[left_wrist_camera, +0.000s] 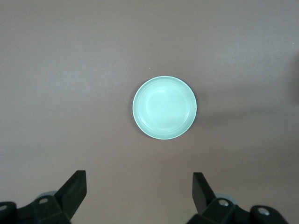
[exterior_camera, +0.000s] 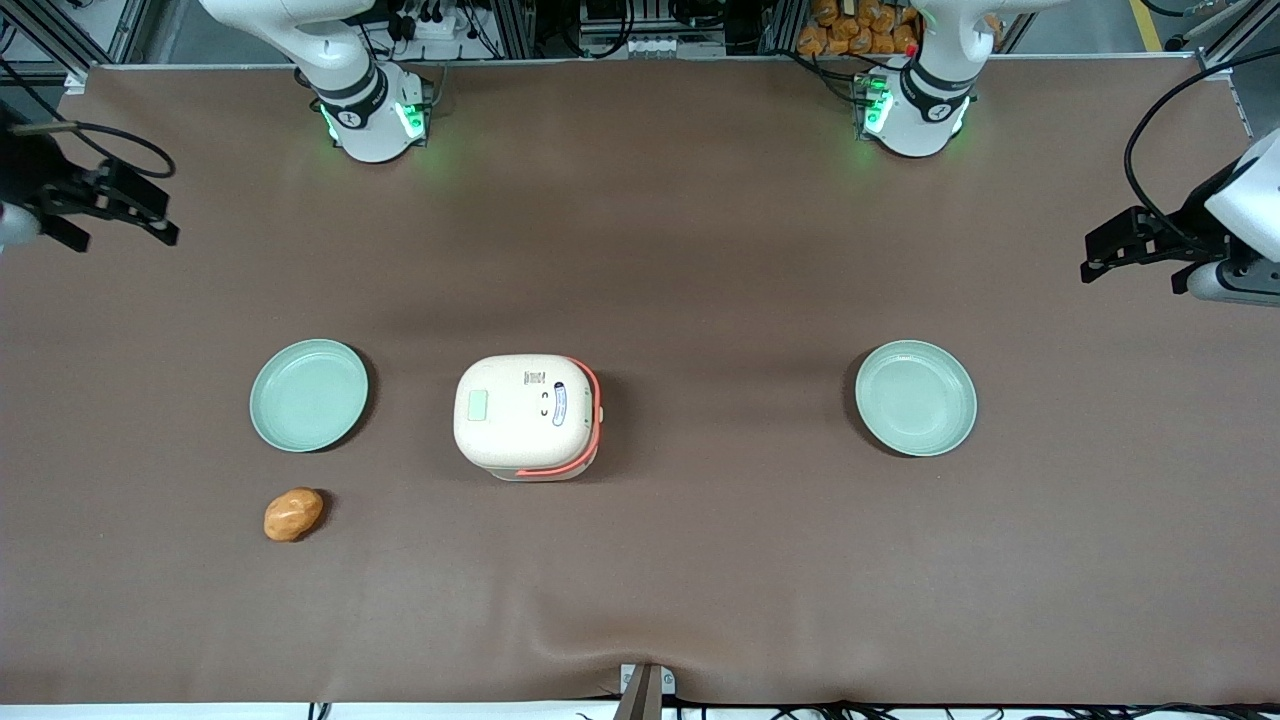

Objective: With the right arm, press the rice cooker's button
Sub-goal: 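Move the right gripper over the rice cooker's green lid button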

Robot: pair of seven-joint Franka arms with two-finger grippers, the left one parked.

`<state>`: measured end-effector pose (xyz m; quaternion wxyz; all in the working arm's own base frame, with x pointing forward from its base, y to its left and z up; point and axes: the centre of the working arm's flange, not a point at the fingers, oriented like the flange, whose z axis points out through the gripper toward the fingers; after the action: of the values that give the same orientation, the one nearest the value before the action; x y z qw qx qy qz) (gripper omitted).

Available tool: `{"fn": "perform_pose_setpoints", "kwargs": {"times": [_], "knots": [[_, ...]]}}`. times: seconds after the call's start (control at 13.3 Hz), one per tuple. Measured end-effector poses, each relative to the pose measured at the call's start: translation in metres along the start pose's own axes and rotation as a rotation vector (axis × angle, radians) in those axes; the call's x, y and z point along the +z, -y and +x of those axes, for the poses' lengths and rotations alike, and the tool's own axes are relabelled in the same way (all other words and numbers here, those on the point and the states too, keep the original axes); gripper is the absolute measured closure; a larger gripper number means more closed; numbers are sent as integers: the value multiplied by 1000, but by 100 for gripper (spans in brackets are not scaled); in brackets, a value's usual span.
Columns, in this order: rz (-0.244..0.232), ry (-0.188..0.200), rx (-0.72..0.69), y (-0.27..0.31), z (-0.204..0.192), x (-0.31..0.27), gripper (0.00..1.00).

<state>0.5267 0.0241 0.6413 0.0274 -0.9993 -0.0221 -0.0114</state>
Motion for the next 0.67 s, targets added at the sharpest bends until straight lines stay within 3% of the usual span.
{"fn": "perform_pose_setpoints", "kwargs": {"times": [0.15, 0.38, 0.67], "knots": [[1, 7, 23, 34, 9, 14, 0], [-8, 39, -13, 81, 23, 47, 14], [-29, 87, -49, 131, 40, 100, 65]]}}
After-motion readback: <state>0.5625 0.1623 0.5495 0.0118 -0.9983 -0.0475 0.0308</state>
